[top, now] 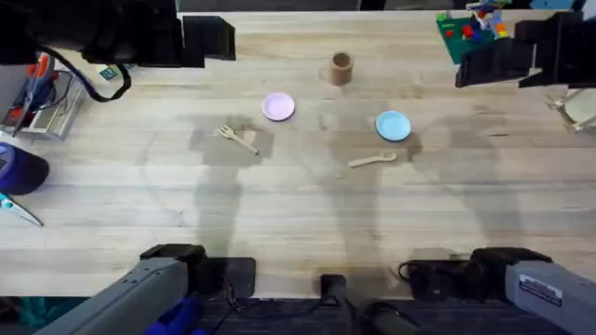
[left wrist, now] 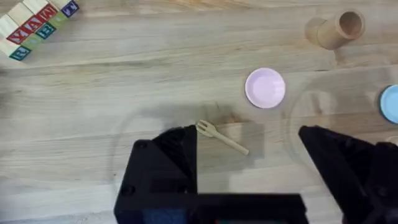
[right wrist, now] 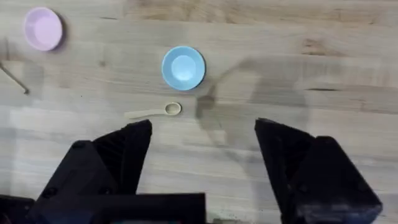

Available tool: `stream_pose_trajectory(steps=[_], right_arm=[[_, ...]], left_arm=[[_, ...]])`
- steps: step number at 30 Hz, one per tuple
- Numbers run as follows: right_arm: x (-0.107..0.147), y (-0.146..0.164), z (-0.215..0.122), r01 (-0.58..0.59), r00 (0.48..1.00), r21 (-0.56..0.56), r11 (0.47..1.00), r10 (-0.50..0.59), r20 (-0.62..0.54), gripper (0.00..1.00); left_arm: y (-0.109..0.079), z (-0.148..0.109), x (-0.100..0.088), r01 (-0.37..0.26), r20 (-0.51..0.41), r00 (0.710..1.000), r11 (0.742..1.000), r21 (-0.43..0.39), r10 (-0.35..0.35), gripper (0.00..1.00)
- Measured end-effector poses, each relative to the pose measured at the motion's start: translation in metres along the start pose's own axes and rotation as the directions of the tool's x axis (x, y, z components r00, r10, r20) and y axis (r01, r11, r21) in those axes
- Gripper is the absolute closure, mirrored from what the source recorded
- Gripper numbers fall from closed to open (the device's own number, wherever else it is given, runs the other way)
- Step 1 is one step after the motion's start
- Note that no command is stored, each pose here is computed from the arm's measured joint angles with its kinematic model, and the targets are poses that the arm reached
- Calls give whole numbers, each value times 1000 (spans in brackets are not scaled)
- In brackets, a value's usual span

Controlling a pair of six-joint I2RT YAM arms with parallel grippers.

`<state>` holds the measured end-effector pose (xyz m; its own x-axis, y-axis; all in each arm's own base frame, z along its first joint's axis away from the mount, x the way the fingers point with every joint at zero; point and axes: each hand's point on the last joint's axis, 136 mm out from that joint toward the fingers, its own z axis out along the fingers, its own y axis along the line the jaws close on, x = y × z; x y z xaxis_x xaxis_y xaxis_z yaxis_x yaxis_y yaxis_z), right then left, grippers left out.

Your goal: Pick up a utensil and set it on the pink plate, then put the other utensil in the container.

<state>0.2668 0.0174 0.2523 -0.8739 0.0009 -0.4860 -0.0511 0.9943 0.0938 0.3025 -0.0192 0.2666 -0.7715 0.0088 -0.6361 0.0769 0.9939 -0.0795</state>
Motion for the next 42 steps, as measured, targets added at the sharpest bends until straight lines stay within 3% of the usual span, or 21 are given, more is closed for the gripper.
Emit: stream_pose_trajectory(steps=[23,25,27,30,34,36,42], right_arm=[[-1,4,0,0,1000,-21,1000,0,2,6],[0,4,0,0,1000,-21,1000,0,2,6],[0,4,0,0,1000,-21,1000,0,2,6],[0,4,0,0,1000,-21,1000,0,2,5],[0,4,0,0,1000,-21,1000,0,2,5],[0,4,0,0,1000,-21,1000,0,2,5],[0,4,0,0,1000,-21,1000,0,2,5]], left_arm=[[-5,0,6,4,-25,1000,1000,26,-3,7],[-5,0,6,24,-26,999,999,27,-23,7],[-4,0,7,104,-32,994,994,17,-103,7],[2,0,17,245,-67,967,969,-26,-246,6],[13,6,37,401,-135,898,905,-141,-419,7],[16,15,43,444,-163,867,879,-176,-471,7],[12,46,58,494,-285,792,841,-219,-539,7]])
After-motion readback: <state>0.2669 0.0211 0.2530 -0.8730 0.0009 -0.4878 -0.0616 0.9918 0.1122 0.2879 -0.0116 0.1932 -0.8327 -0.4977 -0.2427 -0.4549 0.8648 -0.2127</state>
